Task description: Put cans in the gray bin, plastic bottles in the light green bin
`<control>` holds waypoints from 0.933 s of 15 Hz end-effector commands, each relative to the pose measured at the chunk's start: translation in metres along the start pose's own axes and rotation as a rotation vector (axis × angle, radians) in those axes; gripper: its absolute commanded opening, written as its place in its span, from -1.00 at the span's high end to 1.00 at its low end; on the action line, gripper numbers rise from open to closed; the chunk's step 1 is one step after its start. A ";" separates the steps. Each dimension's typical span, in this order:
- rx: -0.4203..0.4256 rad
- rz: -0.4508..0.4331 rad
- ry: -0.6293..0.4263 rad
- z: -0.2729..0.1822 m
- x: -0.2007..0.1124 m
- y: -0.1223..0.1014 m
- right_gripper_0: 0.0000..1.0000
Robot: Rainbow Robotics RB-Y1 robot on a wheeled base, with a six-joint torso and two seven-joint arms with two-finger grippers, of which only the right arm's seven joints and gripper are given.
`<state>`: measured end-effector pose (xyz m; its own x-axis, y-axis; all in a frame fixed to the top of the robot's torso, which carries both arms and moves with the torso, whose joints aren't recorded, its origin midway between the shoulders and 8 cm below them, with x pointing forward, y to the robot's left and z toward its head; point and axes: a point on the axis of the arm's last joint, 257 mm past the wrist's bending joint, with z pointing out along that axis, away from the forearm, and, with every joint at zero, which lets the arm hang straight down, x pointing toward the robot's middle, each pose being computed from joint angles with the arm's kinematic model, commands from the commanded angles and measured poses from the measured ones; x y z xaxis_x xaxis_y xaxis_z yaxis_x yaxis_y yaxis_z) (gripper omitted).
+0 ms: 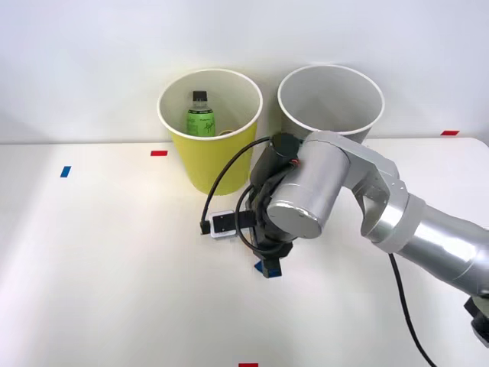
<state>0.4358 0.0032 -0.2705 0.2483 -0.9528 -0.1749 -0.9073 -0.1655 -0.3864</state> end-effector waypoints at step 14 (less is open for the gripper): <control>0.011 -0.012 0.083 0.027 0.003 -0.016 -1.00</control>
<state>0.4577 0.0083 -0.2912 0.2318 -0.9677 -0.0996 -0.9052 -0.1771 -0.3863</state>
